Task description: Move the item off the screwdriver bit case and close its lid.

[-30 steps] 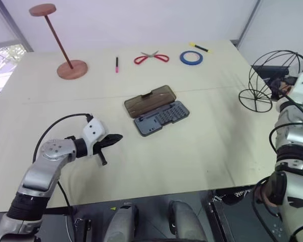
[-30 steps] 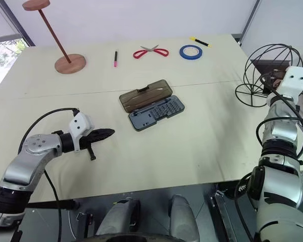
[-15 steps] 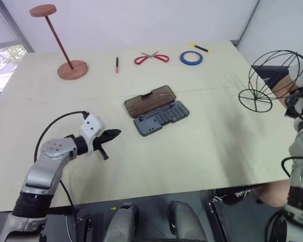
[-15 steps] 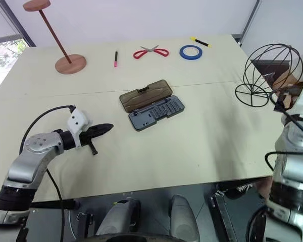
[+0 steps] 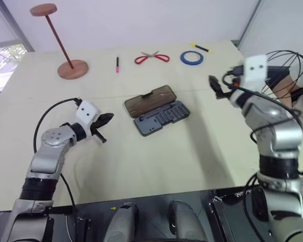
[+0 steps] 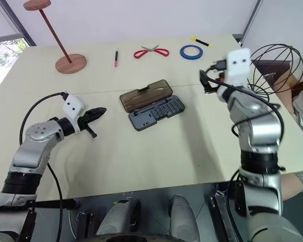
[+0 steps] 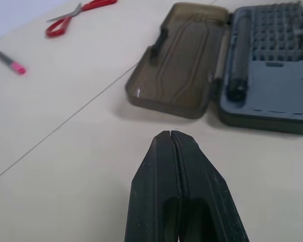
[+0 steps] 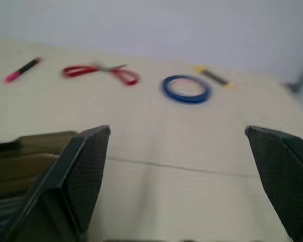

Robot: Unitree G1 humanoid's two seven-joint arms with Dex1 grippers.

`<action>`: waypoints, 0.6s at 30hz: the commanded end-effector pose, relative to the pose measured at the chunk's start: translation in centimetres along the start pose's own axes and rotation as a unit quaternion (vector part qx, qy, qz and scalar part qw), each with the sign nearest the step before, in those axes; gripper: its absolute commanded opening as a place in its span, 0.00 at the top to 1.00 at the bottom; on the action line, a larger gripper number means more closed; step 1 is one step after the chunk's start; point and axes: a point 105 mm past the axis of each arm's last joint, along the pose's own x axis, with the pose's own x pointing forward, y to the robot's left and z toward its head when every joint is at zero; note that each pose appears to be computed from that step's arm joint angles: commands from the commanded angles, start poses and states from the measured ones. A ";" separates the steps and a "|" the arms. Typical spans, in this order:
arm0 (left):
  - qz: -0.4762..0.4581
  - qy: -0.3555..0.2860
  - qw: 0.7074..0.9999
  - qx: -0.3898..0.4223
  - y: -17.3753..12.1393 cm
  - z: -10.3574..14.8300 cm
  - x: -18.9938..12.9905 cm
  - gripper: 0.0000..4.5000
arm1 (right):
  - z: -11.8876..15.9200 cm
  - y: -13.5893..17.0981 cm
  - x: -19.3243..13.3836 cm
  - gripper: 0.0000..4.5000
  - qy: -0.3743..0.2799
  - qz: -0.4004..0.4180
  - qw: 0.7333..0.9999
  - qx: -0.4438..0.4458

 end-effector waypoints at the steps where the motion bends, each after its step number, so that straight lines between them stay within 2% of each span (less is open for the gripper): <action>1: 0.031 -0.012 0.999 0.031 1.5 1.0 -1.0 1.00 | 0.9 1.6 2.9 0.01 0.003 0.054 0.998 -0.016; 7: 0.061 -0.004 0.998 0.029 1.6 0.2 -2.3 1.00 | 0.0 4.2 6.5 0.01 0.051 0.102 0.992 -0.046; 9: 0.065 -0.001 0.997 0.029 1.4 -0.1 -2.8 1.00 | -0.1 5.0 7.0 0.01 0.055 0.114 0.991 -0.047; 13: 0.076 0.003 0.997 0.028 1.2 -0.4 -3.2 1.00 | -2.1 6.8 8.1 0.01 0.106 0.140 0.983 -0.061; 18: 0.081 0.009 0.996 0.030 1.0 -0.6 -3.6 1.00 | -3.4 7.6 9.0 0.01 0.123 0.137 0.981 -0.067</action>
